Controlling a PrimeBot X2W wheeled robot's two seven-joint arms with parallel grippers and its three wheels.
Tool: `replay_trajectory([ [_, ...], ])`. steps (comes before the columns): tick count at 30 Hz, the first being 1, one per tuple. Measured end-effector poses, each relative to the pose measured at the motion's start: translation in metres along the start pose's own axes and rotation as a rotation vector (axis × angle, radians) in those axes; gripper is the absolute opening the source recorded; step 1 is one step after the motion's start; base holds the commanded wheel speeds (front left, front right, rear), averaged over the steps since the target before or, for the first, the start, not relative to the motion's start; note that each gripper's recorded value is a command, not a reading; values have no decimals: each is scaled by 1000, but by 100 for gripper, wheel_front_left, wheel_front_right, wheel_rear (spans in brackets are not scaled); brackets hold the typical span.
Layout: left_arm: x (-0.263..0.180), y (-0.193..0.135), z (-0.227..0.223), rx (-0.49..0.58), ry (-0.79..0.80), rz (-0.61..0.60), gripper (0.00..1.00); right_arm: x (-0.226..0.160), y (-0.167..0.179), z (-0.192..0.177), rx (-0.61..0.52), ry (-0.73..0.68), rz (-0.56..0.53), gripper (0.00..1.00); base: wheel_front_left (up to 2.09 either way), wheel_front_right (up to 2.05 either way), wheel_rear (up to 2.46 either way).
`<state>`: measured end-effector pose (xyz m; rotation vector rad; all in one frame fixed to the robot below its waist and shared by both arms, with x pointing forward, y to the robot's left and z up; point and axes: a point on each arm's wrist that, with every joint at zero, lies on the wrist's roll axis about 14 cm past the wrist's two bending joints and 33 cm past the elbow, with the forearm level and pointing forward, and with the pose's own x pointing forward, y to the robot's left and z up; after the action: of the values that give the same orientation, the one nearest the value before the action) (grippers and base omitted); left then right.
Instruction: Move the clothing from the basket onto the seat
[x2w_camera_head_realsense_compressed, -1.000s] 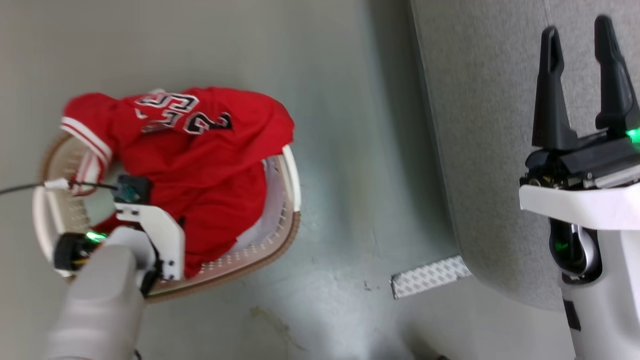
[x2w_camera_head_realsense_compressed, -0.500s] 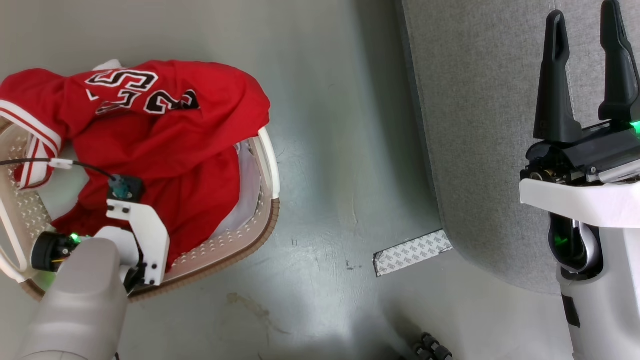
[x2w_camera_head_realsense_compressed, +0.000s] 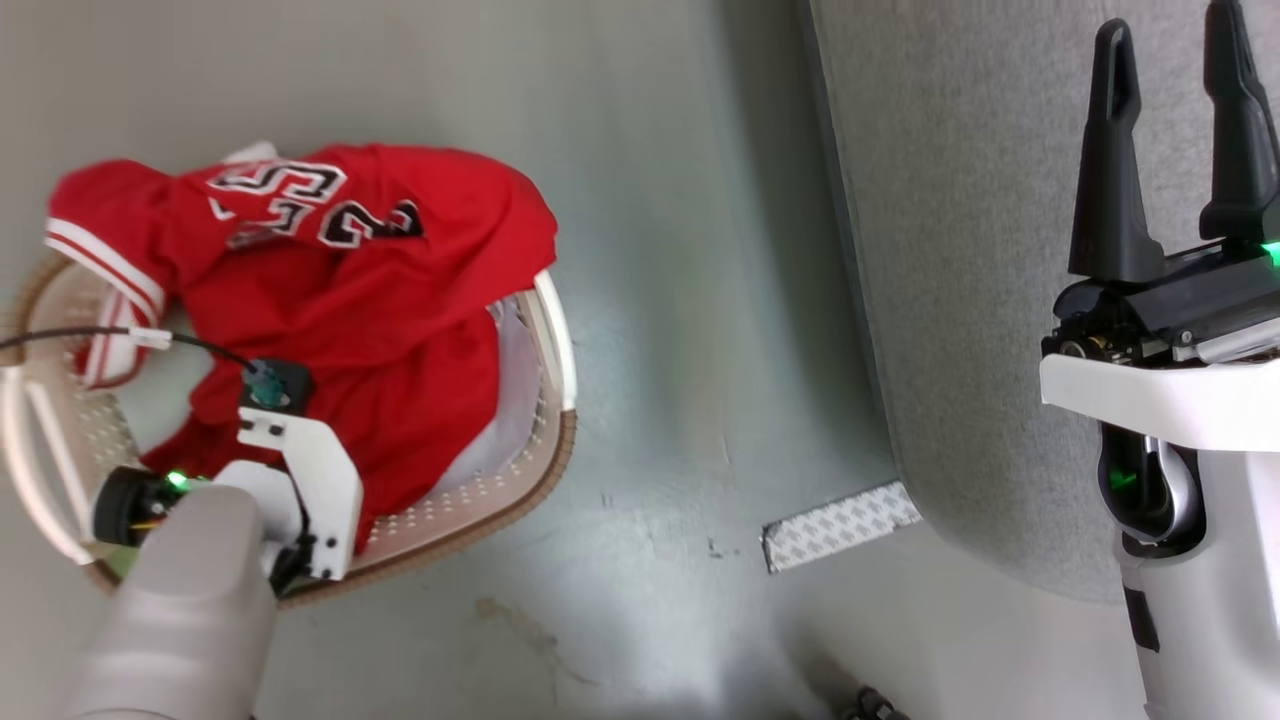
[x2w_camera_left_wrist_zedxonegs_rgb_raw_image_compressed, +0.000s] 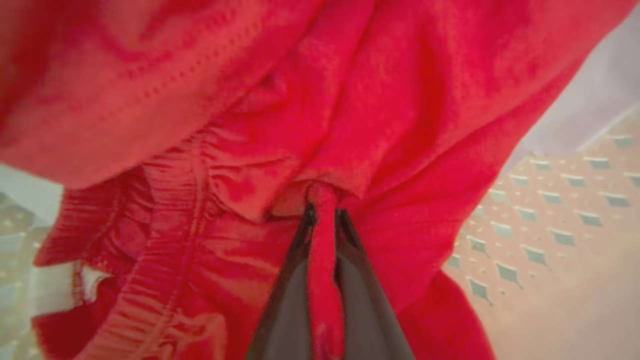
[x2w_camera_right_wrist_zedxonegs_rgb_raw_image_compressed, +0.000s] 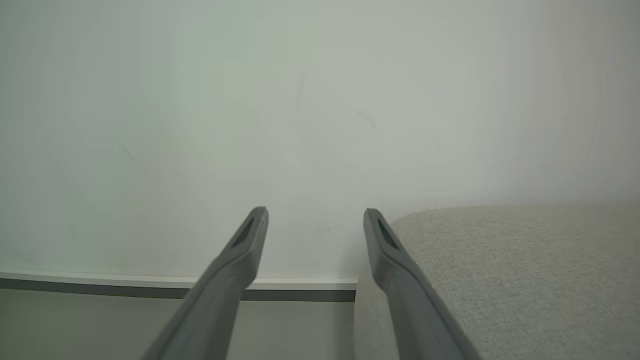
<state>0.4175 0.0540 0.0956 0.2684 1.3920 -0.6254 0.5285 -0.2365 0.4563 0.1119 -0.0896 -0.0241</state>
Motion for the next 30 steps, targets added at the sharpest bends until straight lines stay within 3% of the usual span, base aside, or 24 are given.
replay_trajectory([
  [16, -108, -40, 60, -5, -429, -12, 0, -23, 22, 72, 27, -118, 62, 100, 0, 0, 0],
  [30, -233, -49, 71, 32, -783, 71, 0, -66, 57, 130, 85, -215, 153, 100, 0, 0, 0],
])
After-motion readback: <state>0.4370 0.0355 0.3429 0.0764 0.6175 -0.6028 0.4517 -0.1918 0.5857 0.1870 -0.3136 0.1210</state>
